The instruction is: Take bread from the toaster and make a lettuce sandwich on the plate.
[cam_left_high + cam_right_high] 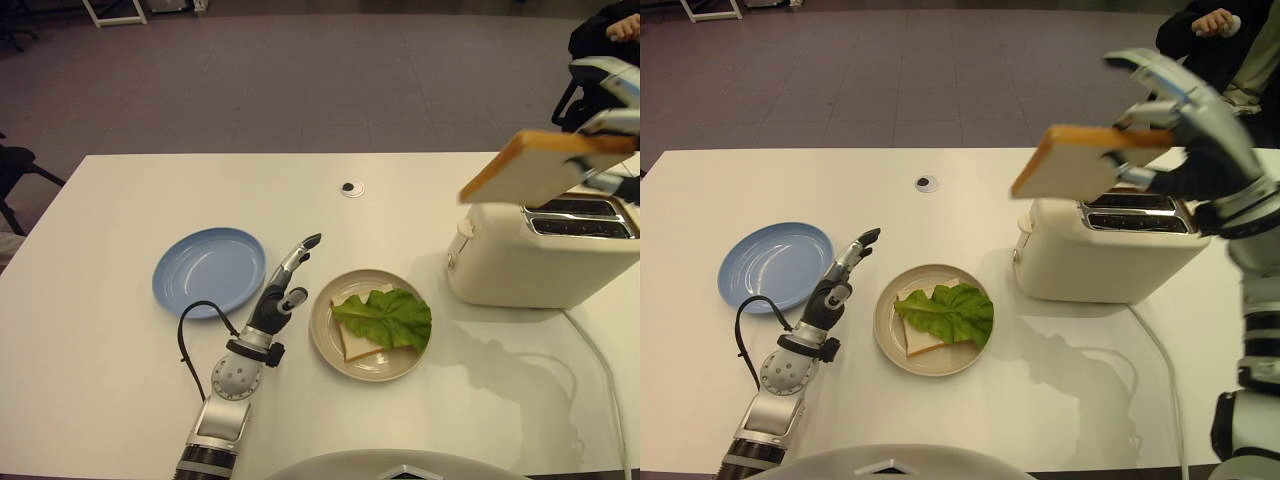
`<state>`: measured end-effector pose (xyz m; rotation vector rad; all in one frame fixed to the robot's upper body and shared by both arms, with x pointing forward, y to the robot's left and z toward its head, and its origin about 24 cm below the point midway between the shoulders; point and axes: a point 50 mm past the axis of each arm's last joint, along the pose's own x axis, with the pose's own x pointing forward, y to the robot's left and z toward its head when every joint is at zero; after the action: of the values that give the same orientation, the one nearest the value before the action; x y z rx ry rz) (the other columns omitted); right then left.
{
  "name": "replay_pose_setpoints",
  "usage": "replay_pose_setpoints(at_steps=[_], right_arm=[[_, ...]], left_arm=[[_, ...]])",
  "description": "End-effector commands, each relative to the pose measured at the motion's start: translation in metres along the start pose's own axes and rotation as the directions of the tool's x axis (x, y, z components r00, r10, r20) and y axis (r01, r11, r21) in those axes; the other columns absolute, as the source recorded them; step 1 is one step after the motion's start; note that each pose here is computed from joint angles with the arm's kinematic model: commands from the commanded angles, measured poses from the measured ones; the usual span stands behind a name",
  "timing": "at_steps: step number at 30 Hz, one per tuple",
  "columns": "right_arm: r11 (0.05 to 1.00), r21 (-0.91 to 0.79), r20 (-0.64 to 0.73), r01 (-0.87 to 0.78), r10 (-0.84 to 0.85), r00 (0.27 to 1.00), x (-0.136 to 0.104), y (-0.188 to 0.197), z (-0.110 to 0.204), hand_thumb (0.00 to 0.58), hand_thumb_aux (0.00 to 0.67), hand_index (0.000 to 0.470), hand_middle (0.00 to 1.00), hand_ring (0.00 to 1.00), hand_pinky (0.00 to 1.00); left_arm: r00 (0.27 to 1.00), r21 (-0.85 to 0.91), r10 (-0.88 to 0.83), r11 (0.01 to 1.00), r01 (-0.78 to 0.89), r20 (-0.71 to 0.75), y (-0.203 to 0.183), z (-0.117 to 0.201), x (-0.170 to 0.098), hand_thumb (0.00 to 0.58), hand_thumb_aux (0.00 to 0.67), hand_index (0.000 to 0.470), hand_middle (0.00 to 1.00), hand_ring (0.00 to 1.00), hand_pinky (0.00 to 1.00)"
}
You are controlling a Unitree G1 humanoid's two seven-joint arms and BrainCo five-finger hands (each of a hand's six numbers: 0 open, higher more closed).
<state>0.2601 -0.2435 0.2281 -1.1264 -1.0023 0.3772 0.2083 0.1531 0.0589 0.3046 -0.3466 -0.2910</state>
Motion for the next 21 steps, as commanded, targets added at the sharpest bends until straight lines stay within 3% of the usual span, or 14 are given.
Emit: replay_pose_setpoints(at_steps=[1,5,11,21], right_arm=[[0.997,0.032,0.075,0.065,-0.067,0.995,0.015,0.028,0.035,0.580,0.670,0.470,0.00,0.00,0.00],[0.996,0.028,0.113,0.089,-0.091,0.989,0.025,0.059,0.061,0.580,0.670,0.470,0.00,0.00,0.00],[0.986,0.132,0.101,-0.099,0.086,0.991,0.014,0.144,0.089,0.580,0.670,0.470,0.00,0.00,0.00],[1.000,0.016,0.045,-0.011,0.010,0.999,0.016,0.156,0.081,0.580,0.670,0.470,0.00,0.00,0.00]], left_arm=[[1.000,-0.018,0.016,1.000,-0.016,-0.011,0.005,-0.004,0.001,0.000,0.000,0.000,0.00,0.00,0.00],[1.000,-0.024,0.017,1.000,-0.017,-0.013,0.006,-0.006,0.002,0.000,0.000,0.000,0.00,0.00,0.00],[1.000,-0.017,-0.007,1.000,0.007,-0.006,0.003,-0.006,0.004,0.000,0.000,0.000,0.00,0.00,0.00],[1.000,-0.025,-0.026,0.999,0.026,-0.014,-0.002,-0.008,0.003,0.000,0.000,0.000,0.00,0.00,0.00]])
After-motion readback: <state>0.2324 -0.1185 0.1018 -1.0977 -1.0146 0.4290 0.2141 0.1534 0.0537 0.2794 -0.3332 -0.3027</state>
